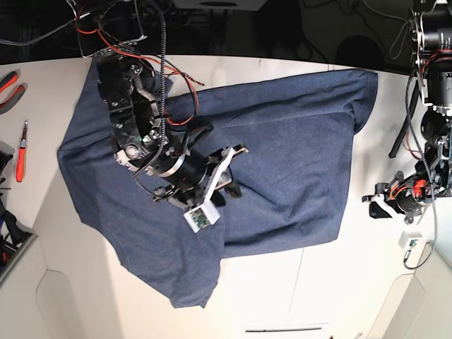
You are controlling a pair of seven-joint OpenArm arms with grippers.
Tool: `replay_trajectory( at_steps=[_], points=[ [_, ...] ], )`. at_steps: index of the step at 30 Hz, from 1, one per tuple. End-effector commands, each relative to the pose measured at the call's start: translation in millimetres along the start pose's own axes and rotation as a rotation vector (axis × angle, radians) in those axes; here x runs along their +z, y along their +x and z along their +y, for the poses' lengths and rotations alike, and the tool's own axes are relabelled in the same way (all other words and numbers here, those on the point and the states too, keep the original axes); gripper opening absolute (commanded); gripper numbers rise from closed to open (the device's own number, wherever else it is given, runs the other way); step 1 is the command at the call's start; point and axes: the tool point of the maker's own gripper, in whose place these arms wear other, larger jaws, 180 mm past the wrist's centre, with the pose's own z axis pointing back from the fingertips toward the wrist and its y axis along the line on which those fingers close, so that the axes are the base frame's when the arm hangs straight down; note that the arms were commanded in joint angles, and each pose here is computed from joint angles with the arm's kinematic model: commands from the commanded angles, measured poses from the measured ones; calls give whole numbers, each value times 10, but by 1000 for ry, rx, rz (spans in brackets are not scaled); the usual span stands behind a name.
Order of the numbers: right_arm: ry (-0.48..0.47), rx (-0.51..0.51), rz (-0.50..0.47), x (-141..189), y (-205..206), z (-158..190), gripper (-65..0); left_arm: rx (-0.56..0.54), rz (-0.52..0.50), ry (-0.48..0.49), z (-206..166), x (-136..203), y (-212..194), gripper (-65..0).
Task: Layout the t-shirt on the table in an organized manner, then fold the t-shirt properly
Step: 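Lower the right gripper onto the shirt middle and grasp fabric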
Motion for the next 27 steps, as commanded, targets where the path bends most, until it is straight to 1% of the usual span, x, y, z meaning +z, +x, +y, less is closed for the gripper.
replay_trajectory(
  at_steps=[1,3,5,6,8,9,13,16,22,25,26,27],
  points=[
    [-19,44,-17,-25,98,-8,-457,26,-51,-31,10,7,247,-379],
    [-40,94,56,-122,-113,45,-457,87,-19,-105,-73,-86,203,-379],
    [-69,118,143,-205,-398,8,-457,126,-2,-175,-147,-126,196,-379],
    [-81,121,183,-238,-542,-28,-457,140,-2,-192,-162,-140,213,-379],
    [-126,123,225,-280,-763,-152,-457,158,-15,-194,-146,-168,267,-377],
    [-145,121,235,-289,-847,-211,-457,162,-29,-191,-133,-176,304,-375],
    [-160,92,278,-283,-1079,-325,-457,161,-34,-195,-160,-189,343,-319],
    [-155,91,283,-284,-1096,-323,-457,166,-33,-213,-251,-219,330,-318],
    [-154,88,282,-286,-1094,-317,-457,189,-30,-278,-616,-334,277,-319],
    [-153,88,283,-284,-1098,-317,-457,183,-28,-291,-734,-376,254,-319],
    [-153,88,282,-285,-1097,-317,-457,178,-31,-288,-747,-386,254,-322],
    [-154,88,283,-284,-1098,-317,-457,176,-35,-289,-768,-394,256,-338]
  ],
)
